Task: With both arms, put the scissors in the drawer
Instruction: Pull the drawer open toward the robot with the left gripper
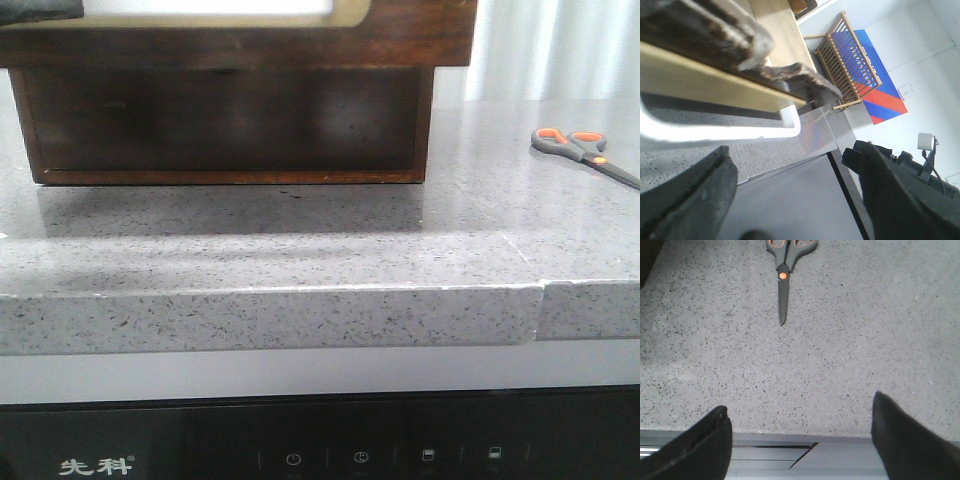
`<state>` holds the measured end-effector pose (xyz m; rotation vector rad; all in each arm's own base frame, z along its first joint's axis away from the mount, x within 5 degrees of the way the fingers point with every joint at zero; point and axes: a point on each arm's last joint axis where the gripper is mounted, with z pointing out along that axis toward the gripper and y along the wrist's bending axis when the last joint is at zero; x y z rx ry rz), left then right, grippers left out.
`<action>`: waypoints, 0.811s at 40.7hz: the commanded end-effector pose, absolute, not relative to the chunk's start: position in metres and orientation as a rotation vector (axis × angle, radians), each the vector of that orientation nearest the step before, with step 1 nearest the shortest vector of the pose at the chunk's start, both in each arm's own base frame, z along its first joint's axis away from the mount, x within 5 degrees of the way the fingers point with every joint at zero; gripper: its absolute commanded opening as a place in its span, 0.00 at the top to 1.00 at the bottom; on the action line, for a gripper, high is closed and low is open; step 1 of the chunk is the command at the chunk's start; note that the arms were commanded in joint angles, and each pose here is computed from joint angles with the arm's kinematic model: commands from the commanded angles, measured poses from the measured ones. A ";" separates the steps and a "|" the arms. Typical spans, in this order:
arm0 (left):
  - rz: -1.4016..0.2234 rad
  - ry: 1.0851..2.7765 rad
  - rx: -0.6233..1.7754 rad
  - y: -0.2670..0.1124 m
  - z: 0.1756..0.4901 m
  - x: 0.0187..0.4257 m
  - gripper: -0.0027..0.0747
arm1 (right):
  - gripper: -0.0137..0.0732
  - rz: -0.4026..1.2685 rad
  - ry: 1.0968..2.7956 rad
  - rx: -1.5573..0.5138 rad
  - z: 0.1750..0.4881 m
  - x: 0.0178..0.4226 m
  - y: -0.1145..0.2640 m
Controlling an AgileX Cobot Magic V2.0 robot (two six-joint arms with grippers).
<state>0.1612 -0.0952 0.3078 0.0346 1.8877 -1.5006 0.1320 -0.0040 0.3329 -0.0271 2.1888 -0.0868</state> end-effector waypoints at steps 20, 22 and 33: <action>-1.218 1.997 0.403 -0.090 0.338 0.115 0.28 | 0.16 -0.113 2.110 -0.046 0.345 0.136 -0.005; -1.085 2.060 0.376 -0.083 0.344 0.114 0.28 | 0.16 -0.113 2.113 -0.046 0.345 0.136 -0.005; -0.430 2.108 0.301 -0.043 0.389 0.106 0.32 | 0.16 -0.114 2.129 -0.046 0.343 0.136 -0.005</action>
